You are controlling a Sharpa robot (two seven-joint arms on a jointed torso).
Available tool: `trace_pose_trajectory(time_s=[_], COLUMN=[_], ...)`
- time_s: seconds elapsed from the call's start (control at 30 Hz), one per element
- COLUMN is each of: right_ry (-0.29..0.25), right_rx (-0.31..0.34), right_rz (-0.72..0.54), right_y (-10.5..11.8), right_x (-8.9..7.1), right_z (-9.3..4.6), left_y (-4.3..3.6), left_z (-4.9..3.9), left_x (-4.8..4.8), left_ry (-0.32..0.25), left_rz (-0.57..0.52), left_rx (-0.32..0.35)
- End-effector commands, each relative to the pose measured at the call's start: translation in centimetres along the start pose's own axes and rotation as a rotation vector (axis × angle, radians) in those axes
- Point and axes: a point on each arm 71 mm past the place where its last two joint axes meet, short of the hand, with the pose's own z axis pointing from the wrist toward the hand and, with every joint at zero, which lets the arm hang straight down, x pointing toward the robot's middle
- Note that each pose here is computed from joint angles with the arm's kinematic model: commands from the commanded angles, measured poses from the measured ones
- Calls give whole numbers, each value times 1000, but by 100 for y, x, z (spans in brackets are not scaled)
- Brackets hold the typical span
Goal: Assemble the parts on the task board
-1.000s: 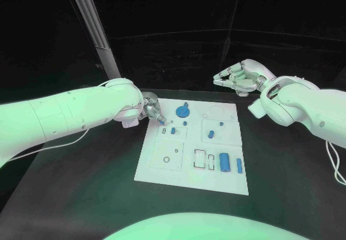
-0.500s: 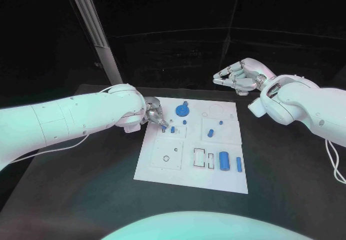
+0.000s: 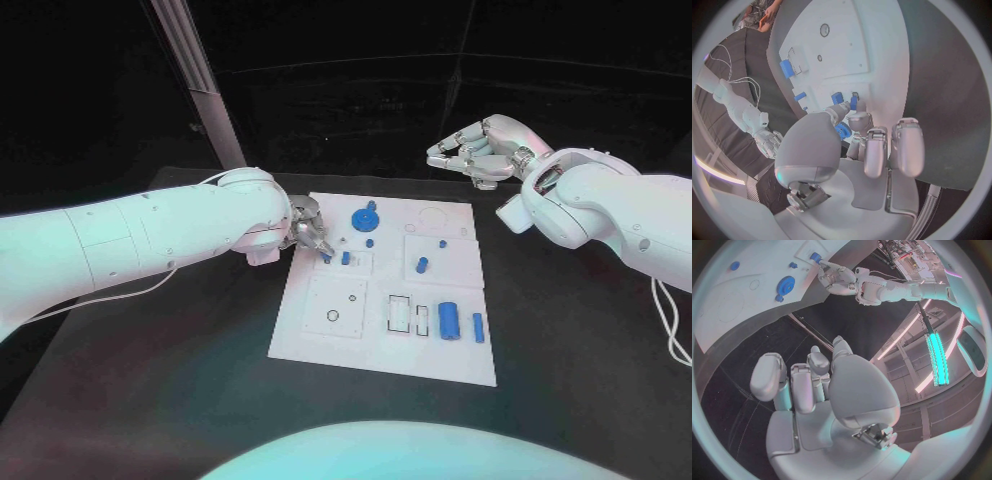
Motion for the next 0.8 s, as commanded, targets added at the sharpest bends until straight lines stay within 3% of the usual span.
trace_pose_trajectory(time_s=[0.03, 0.8], right_ry=[6, 9], right_rx=[-12, -14], right_rz=[0, 1], right_y=[19, 21], right_x=[0, 3], right_z=[5, 3], left_y=[12, 20], left_z=[-1, 16], left_x=[18, 80], left_ry=[26, 62], left_rz=[24, 49], left_rx=[-22, -34])
